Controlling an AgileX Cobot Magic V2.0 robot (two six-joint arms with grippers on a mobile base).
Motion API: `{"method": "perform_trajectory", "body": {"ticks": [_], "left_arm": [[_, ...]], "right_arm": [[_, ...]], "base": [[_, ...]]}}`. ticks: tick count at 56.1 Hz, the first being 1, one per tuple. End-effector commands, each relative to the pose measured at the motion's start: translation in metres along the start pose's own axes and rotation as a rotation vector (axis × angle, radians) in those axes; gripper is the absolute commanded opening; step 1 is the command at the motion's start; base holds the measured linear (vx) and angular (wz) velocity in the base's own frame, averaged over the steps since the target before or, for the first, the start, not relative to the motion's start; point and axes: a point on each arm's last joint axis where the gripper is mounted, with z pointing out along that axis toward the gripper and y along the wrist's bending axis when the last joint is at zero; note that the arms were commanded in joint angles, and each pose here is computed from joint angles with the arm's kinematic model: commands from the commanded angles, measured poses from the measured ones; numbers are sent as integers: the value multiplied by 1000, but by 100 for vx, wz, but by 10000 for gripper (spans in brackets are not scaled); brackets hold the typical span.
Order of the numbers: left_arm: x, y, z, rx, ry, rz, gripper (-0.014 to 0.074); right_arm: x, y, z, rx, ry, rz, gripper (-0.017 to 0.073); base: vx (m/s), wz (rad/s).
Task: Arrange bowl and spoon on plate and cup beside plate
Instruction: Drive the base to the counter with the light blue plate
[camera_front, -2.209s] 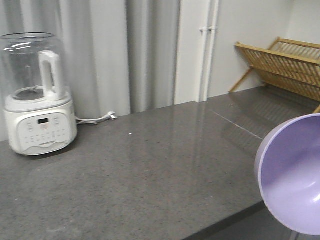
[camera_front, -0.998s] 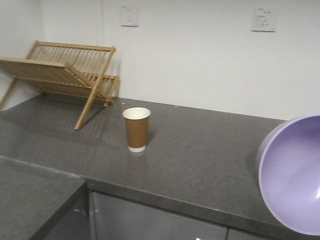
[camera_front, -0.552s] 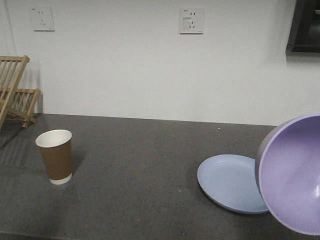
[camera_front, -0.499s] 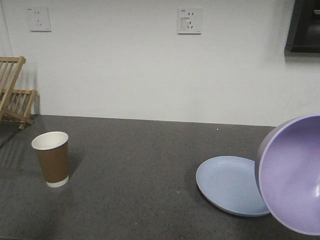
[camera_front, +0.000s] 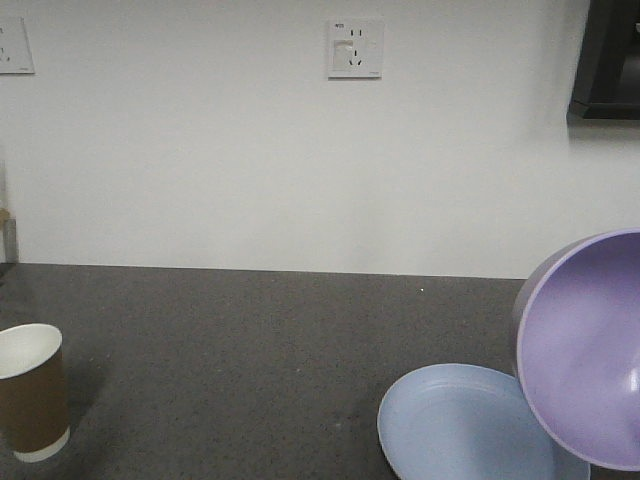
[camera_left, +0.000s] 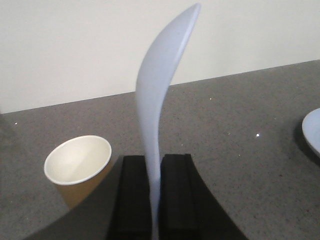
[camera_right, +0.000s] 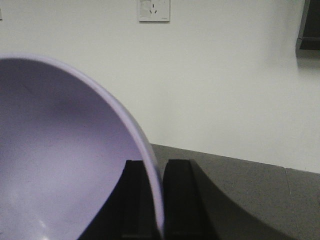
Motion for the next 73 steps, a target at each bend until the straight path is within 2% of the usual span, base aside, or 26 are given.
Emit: {"method": "perform_trajectory", "body": {"ticks": [1, 51, 60, 69, 73], "left_arm": [[-16, -1, -4, 7, -110, -4, -3], [-17, -1, -4, 7, -119, -5, -3], [-23, -1, -5, 7, -185, -5, -3], [-21, -1, -5, 7, -171, -5, -3], [-22, -1, -5, 8, -173, -21, -3]], "right_arm": [[-12, -1, -2, 24, -59, 20, -8], [-12, 0, -2, 14, -58, 24, -8], [-15, 0, -3, 10, -84, 68, -8], [-17, 1, -3, -12, -112, 125, -8], [-18, 2, -3, -14, -119, 138, -8]], "base": [[21, -9], [6, -3], [0, 0], [0, 0], [0, 0]]}}
